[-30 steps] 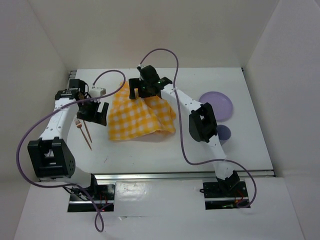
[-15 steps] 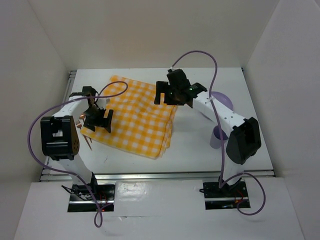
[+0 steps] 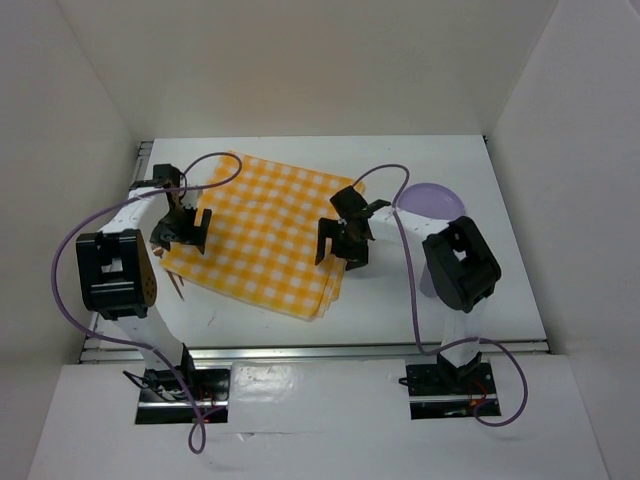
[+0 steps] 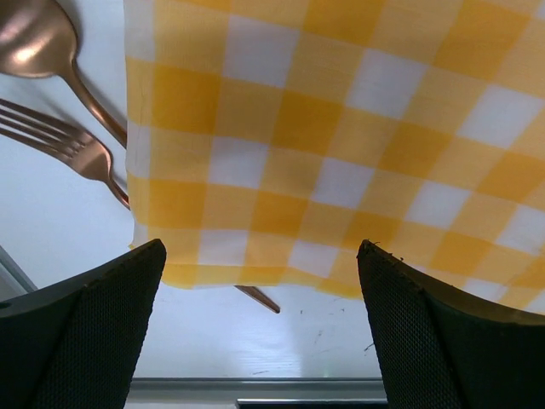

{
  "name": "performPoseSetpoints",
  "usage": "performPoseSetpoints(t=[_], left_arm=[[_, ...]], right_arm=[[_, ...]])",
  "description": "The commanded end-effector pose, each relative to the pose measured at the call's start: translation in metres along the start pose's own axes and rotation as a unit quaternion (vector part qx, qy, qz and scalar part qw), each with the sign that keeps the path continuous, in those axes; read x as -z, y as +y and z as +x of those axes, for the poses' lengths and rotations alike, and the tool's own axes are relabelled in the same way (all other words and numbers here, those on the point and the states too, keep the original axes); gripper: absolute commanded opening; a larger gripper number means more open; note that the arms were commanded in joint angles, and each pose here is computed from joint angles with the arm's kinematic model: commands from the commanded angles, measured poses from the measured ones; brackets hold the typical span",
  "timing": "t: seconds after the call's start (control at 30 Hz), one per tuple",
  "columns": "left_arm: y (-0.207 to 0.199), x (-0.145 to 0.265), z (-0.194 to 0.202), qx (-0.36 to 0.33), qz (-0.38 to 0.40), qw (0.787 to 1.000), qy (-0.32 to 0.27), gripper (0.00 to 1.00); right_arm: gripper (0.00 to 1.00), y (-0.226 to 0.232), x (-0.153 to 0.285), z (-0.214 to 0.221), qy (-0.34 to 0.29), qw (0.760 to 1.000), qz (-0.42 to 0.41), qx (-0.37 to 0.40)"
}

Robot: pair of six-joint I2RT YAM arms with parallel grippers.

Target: Set the dinner table for one person

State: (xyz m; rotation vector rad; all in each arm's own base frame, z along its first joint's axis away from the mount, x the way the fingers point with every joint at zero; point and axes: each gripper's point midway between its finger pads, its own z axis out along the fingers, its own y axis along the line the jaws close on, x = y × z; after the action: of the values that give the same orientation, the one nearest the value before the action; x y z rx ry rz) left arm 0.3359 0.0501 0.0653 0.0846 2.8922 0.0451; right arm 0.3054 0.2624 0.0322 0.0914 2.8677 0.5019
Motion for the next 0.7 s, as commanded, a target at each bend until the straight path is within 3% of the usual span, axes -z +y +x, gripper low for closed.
performPoseSetpoints(t=[0.0, 0.07, 0.1, 0.23, 0.33, 0.5, 0.53, 0.67], left_arm=[[0.002, -0.004, 0.007, 0.010, -0.007, 1.000, 0.007, 0.99], [0.001, -0.004, 0.006, 0.010, -0.003, 1.000, 0.006, 0.99], [0.001, -0.002, 0.005, 0.010, -0.002, 1.000, 0.006, 0.99], [0.000, 0.008, 0.000, 0.006, 0.000, 1.000, -0.009, 0.99], [0.000, 0.017, 0.000, 0.000, 0.000, 1.000, -0.009, 0.98], [-0.004, 0.035, -0.002, -0.010, 0.013, 1.000, -0.022, 0.98], [-0.004, 0.039, -0.003, -0.010, 0.012, 0.999, -0.028, 0.98], [-0.019, 0.047, -0.009, -0.032, 0.022, 0.999, -0.030, 0.98]], right_arm=[[0.94, 0.033, -0.006, 0.003, -0.001, 0.997, -0.076, 0.002], [0.69, 0.036, -0.009, 0.012, 0.009, 0.996, -0.086, 0.001], [0.40, 0.038, -0.009, 0.009, 0.005, 0.996, -0.090, -0.004], [0.03, 0.015, -0.013, 0.007, 0.005, 0.998, -0.060, -0.031], [0.00, 0.002, 0.005, -0.006, -0.008, 0.999, -0.033, -0.017], [0.00, -0.023, 0.059, -0.045, -0.043, 0.994, 0.054, 0.080], [0.00, -0.039, 0.066, -0.038, -0.013, 0.993, 0.089, 0.079], [0.00, -0.053, 0.077, -0.055, -0.015, 0.987, 0.129, 0.096]])
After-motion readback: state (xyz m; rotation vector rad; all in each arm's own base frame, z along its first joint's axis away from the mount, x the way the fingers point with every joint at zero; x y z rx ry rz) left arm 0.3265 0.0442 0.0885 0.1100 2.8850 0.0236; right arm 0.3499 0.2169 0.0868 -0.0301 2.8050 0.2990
